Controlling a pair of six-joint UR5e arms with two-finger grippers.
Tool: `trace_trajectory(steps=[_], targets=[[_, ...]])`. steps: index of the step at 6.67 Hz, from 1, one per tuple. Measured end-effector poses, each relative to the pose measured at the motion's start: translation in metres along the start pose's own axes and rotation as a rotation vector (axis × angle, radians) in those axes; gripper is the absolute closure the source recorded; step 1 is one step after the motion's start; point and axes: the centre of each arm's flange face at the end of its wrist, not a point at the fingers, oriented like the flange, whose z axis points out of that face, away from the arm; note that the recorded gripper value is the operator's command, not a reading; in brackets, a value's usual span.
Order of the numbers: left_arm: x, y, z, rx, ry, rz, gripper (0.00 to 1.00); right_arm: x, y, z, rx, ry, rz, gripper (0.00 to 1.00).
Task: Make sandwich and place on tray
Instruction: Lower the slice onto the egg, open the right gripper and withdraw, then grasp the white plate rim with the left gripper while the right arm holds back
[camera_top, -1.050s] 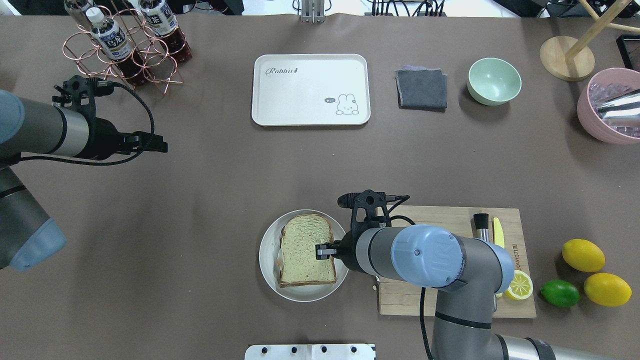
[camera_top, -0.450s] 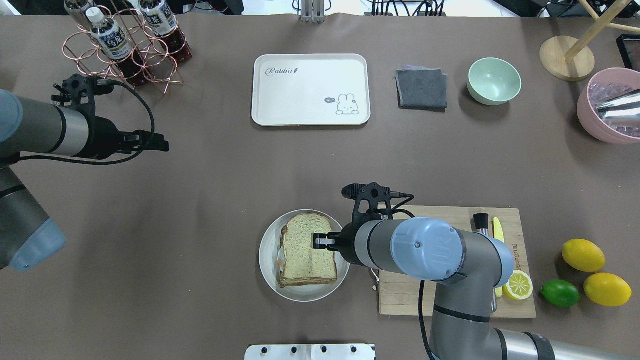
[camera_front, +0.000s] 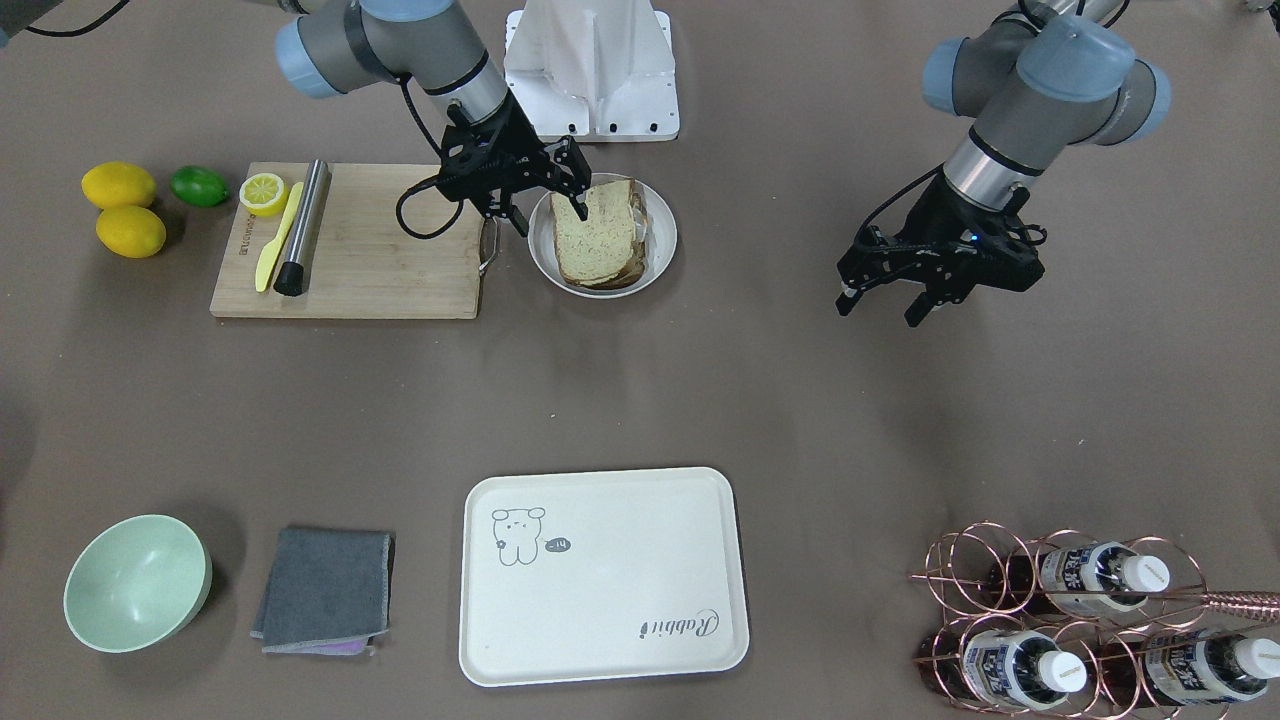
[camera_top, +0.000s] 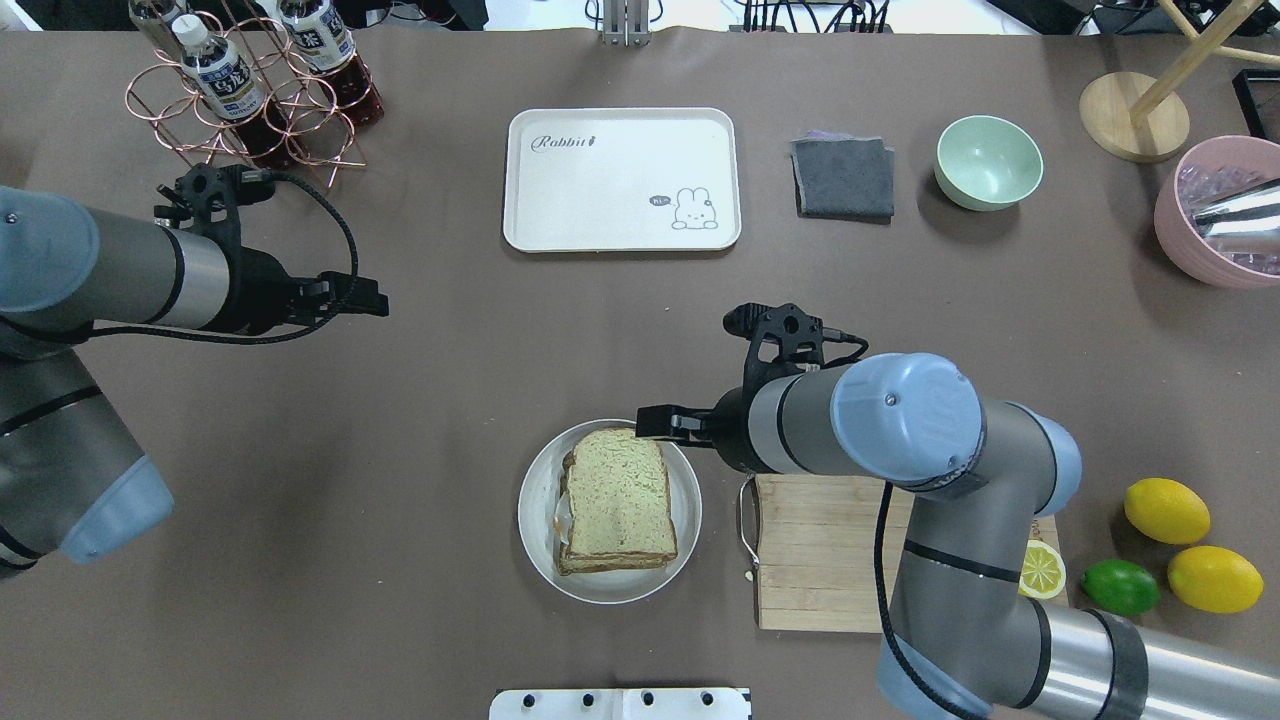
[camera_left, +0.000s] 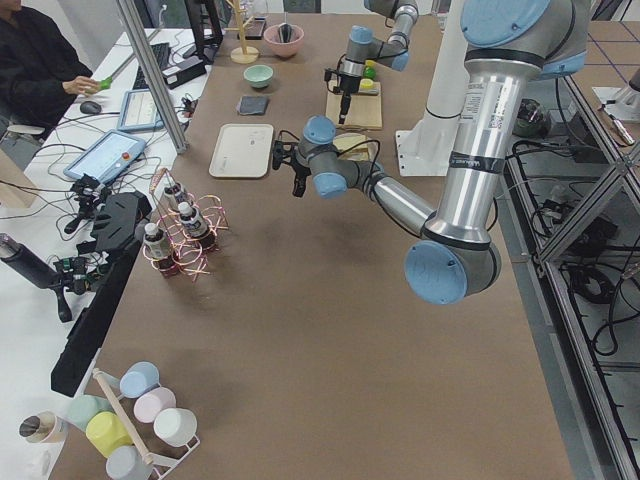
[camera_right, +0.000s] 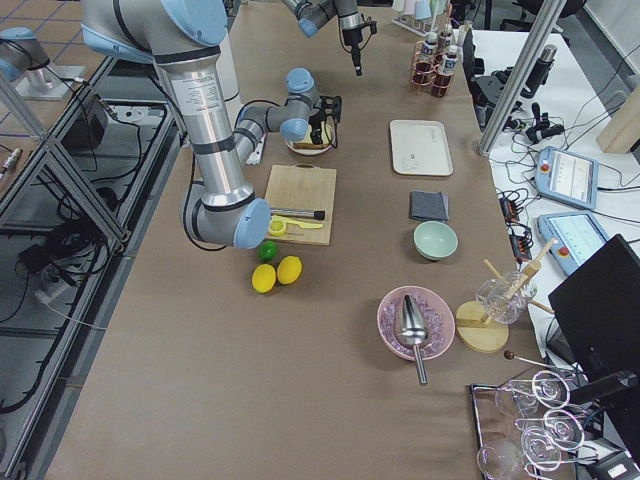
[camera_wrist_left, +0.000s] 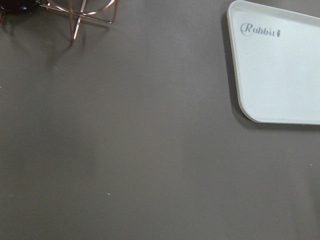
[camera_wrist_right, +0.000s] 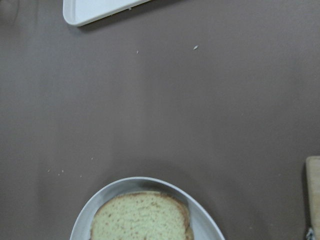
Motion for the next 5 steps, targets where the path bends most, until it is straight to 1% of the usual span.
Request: trace_trajectory(steps=[2, 3, 4, 5], targets=[[0.056, 0.037, 0.023, 0.015, 0.047, -0.049, 0.02, 0.032, -0.054, -0.034, -0.028, 0.031, 0.058, 0.00], [0.077, 0.059, 0.031, 0.024, 0.063, -0.068, 0.05, 0.055, -0.080, -0.052, -0.039, 0.042, 0.082, 0.00], [0.094, 0.090, 0.042, 0.032, 0.070, -0.061, 0.17, 0.077, -0.098, -0.065, -0.045, 0.052, 0.084, 0.00], [0.106, 0.121, 0.052, 0.037, 0.072, -0.057, 0.29, 0.096, -0.107, -0.073, -0.045, 0.066, 0.076, 0.00]])
